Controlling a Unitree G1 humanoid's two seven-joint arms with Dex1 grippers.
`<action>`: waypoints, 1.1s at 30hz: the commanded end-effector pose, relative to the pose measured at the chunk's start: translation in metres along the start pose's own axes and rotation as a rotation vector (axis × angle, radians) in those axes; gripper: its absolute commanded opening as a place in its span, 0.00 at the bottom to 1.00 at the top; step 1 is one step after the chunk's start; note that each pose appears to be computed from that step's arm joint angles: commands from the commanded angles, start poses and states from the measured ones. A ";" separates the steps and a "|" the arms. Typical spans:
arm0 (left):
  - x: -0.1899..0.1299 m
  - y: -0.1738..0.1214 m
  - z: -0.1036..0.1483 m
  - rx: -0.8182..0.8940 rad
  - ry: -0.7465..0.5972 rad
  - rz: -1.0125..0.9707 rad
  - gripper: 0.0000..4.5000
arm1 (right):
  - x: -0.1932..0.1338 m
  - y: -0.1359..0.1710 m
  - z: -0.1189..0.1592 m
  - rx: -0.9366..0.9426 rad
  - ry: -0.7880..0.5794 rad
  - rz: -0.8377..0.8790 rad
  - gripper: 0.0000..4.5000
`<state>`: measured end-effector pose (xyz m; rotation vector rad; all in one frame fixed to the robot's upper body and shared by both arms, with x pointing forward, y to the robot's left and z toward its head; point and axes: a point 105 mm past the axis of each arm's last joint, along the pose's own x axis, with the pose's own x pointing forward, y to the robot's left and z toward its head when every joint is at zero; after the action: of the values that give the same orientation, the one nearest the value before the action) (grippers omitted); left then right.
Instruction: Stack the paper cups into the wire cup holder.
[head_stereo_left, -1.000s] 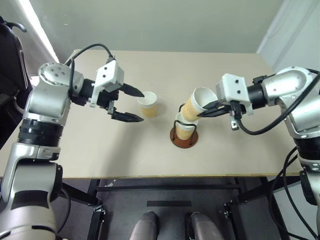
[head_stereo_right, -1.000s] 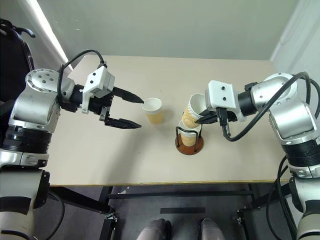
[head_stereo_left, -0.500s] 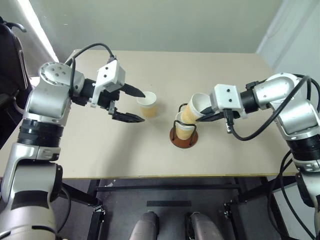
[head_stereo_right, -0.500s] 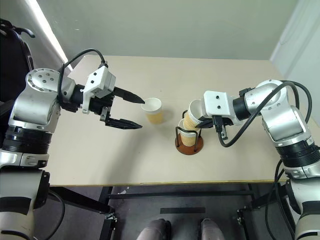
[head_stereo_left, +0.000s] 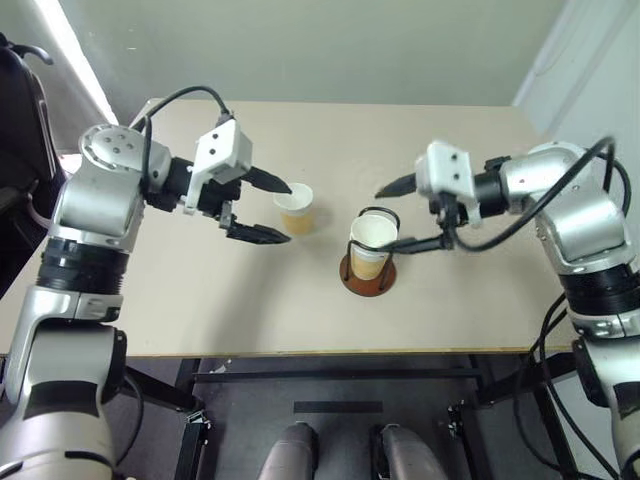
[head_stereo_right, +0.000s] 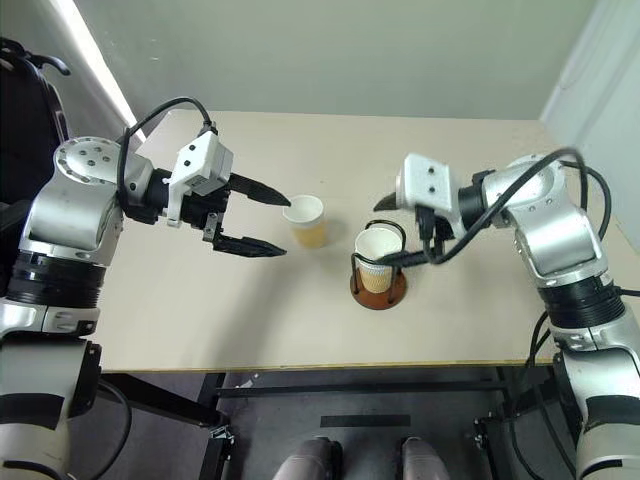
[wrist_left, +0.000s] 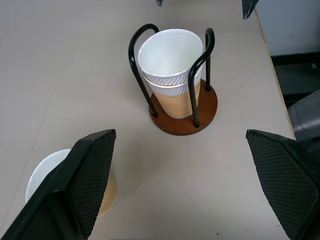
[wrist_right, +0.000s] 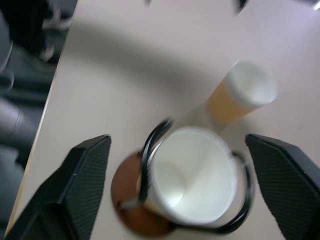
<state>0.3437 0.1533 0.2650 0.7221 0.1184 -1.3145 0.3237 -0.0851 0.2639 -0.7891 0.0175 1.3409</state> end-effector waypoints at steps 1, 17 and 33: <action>-0.003 0.023 0.004 0.135 0.053 0.151 1.00 | -0.023 -0.012 0.039 0.060 -0.165 -0.085 0.95; 0.028 0.057 -0.051 0.502 0.408 0.246 1.00 | -0.053 -0.004 0.054 0.097 -0.295 -0.116 0.95; 0.056 0.060 -0.062 0.544 0.447 0.199 1.00 | -0.070 -0.004 0.039 0.104 -0.231 -0.180 0.95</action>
<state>0.4312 0.1482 0.2037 1.4266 0.0787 -0.9984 0.2976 -0.1197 0.3131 -0.5059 -0.1021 1.2623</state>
